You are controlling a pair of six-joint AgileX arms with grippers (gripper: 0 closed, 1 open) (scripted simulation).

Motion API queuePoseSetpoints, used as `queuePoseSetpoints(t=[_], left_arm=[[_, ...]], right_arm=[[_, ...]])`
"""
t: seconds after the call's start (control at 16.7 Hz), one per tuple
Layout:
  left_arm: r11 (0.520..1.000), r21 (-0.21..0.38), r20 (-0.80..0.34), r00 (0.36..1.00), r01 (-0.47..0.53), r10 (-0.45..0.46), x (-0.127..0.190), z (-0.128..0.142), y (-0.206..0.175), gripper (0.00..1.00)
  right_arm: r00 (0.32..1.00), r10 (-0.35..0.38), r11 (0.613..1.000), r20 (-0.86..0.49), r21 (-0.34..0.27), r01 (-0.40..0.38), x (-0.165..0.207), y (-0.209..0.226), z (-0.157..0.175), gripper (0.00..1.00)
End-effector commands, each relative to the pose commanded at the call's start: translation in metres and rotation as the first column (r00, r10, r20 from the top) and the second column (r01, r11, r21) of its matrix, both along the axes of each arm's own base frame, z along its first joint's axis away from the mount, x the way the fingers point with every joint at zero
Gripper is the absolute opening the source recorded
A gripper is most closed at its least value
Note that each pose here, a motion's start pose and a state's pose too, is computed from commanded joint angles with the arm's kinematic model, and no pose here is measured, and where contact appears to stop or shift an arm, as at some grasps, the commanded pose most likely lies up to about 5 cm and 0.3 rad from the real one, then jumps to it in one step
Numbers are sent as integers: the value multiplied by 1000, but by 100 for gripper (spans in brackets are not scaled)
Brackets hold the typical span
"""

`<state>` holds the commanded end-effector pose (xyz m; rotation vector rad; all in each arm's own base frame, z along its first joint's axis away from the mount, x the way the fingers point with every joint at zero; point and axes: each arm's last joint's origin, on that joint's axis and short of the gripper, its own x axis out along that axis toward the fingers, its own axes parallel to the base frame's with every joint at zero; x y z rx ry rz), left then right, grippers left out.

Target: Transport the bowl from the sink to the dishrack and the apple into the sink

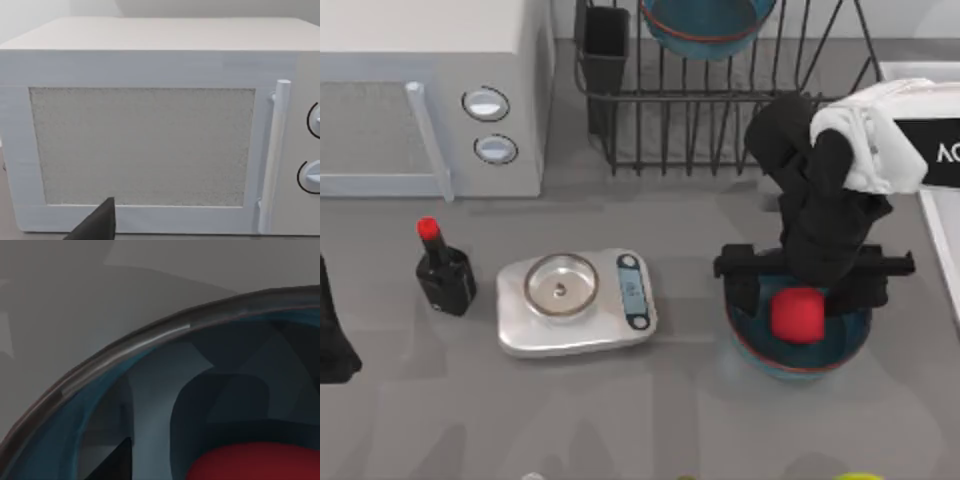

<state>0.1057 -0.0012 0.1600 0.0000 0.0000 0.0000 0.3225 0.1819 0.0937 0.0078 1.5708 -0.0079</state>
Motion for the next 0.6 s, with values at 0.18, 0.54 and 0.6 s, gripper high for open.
queuePoseSetpoints(t=[0.18,0.54,0.6], left_arm=[[1000,0,0,1000,0,0,0,0,0,100],[1000,0,0,1000,0,0,0,0,0,100],[1000,0,0,1000,0,0,0,0,0,100]], right_arm=[[1000,0,1000,0,0,0,0,0,0,92],[1000,0,1000,0,0,0,0,0,0,47],[1000,0,1000,0,0,0,0,0,0,40]])
